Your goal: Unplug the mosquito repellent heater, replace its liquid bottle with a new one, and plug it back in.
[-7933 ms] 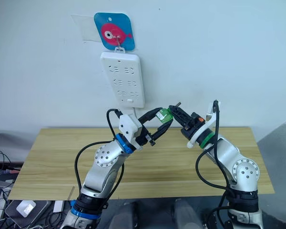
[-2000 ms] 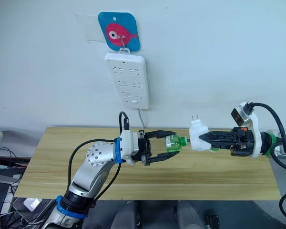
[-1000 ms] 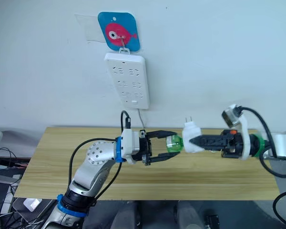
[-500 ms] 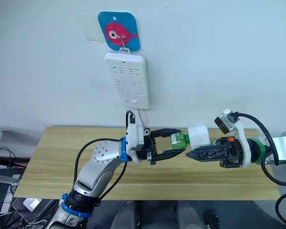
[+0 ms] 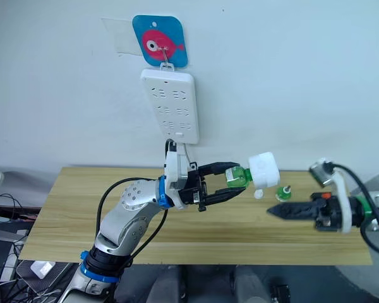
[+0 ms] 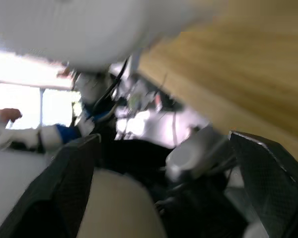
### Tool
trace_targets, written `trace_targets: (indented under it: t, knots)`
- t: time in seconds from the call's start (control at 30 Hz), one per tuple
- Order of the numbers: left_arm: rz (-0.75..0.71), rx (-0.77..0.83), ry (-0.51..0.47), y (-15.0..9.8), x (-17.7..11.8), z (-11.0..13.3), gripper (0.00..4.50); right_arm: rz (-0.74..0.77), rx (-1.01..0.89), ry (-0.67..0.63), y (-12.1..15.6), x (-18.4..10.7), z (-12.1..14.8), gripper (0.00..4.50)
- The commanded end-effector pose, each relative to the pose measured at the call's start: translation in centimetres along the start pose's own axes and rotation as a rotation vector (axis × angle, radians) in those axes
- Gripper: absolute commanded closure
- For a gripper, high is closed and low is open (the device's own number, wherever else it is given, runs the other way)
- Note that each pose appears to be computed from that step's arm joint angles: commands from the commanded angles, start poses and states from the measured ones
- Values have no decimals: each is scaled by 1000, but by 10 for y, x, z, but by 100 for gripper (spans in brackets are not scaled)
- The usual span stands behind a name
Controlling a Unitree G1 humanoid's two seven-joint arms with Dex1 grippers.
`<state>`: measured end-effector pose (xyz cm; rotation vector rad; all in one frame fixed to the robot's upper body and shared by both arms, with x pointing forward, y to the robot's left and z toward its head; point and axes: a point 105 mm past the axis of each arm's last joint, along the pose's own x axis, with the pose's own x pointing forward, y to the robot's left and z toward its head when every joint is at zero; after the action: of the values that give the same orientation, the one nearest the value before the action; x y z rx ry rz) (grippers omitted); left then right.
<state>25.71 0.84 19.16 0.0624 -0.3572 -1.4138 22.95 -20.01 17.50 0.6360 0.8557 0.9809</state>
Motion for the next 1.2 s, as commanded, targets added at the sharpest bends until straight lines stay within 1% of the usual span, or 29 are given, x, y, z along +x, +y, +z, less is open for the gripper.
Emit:
trace_targets:
  t: [0.03, 0.13, 0.27, 0.33, 0.43, 0.53, 0.97, 1.2]
  knots:
    - [-28, 41, -49, -5, -2, 17, 227, -17, -27, -91, 2, -20, 23, 131]
    - [-45, 35, -37, -7, -5, 15, 227, 10, -24, -117, 8, -28, 32, 233]
    - [-69, 30, -22, -11, -7, 13, 227, 79, -28, -108, 19, -25, 39, 390]
    - [-78, 31, -16, -12, -8, 12, 227, 125, -31, -93, 26, -22, 41, 447]
    - [-82, 33, -14, -13, -7, 10, 227, 218, -65, -24, 46, -11, 37, 447]
    - [-104, 40, -17, -17, -4, 11, 227, 262, -74, -1, 53, -1, 35, 447]
    - [-105, 38, -51, -21, 5, 13, 227, 276, -78, 11, 58, 8, 30, 447]
    - [-99, 35, -64, -21, 5, 14, 227, 216, -32, -2, 52, -8, 31, 447]
